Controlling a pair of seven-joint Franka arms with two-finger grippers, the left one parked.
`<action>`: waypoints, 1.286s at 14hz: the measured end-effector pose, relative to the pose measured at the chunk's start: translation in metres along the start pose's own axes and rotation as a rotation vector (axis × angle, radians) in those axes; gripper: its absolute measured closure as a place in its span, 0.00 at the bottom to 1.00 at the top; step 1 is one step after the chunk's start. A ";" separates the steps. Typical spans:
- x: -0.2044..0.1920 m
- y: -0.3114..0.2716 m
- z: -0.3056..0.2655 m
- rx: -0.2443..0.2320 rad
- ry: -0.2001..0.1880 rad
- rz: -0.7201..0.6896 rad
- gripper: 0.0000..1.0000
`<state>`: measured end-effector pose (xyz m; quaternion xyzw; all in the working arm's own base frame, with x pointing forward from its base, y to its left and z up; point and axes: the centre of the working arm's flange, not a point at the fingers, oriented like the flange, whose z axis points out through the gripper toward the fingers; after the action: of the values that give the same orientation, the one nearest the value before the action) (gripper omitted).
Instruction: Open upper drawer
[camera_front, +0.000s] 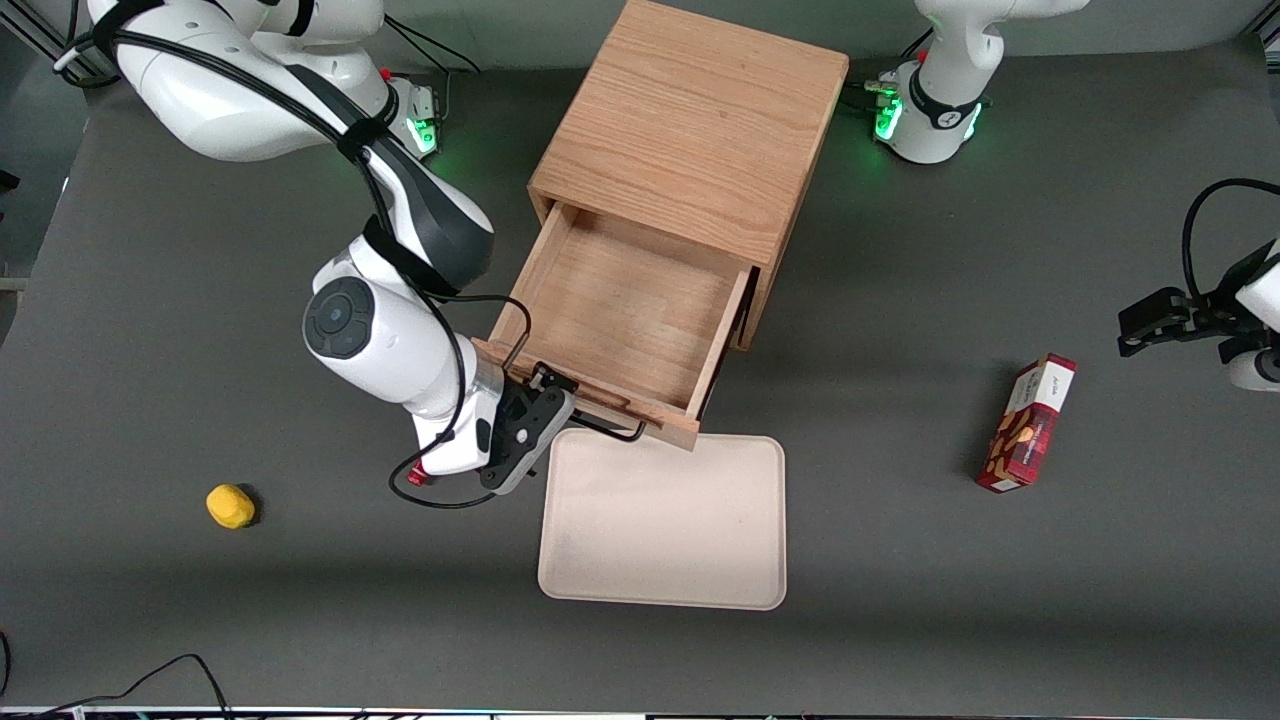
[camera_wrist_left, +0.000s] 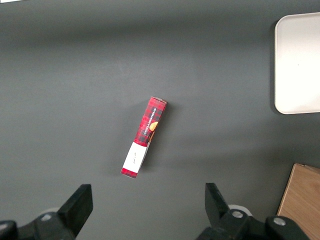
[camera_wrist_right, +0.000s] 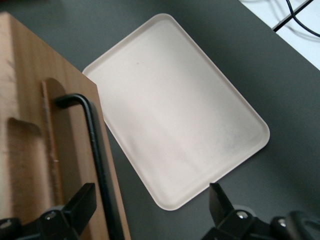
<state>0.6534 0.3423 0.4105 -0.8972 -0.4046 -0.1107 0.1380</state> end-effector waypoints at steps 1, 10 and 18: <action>0.002 0.001 -0.007 0.009 0.002 0.008 0.00; -0.049 0.053 -0.191 -0.063 -0.055 0.183 0.00; -0.213 0.083 -0.329 -0.258 -0.174 0.776 0.00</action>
<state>0.5501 0.0306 0.6395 -0.9990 -0.0297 -0.0238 0.0214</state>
